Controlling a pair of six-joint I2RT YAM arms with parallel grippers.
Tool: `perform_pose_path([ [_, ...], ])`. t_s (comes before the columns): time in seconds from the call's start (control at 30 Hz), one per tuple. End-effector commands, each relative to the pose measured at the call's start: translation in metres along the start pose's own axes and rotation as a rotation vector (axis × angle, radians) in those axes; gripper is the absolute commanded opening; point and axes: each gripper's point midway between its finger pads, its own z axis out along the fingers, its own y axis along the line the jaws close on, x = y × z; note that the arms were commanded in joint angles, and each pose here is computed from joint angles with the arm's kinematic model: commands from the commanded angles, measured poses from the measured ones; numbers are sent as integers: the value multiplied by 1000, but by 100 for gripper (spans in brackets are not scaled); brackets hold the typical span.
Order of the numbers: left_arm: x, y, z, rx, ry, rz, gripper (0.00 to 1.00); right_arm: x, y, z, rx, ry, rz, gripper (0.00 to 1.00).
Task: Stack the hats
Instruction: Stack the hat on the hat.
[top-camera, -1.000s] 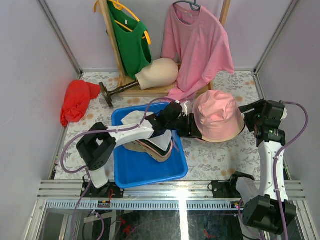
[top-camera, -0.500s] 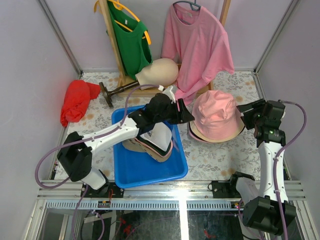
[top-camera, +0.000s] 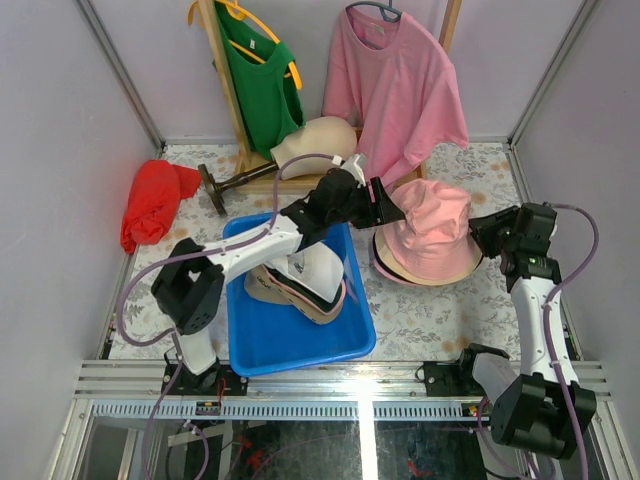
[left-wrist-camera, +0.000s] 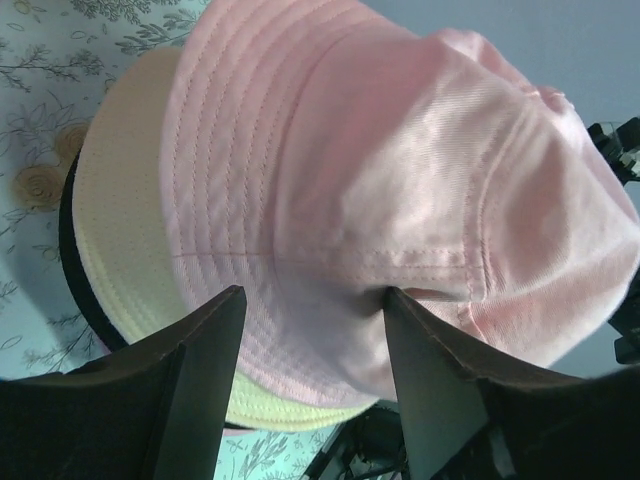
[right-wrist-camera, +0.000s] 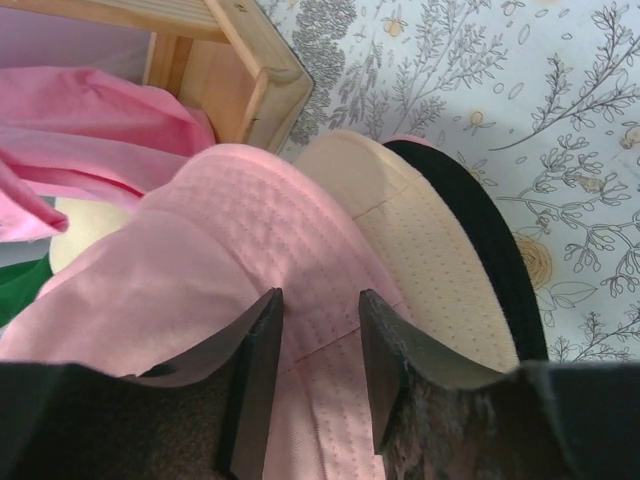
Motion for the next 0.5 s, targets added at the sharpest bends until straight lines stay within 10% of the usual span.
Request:
perform_pose_path([
  [0.0, -1, -7, 19, 43, 7, -10, 57, 18, -14, 9, 14, 62, -20, 40],
  [0.47, 53, 39, 28, -87, 123, -40, 42, 24, -32, 26, 62, 90, -39, 24],
])
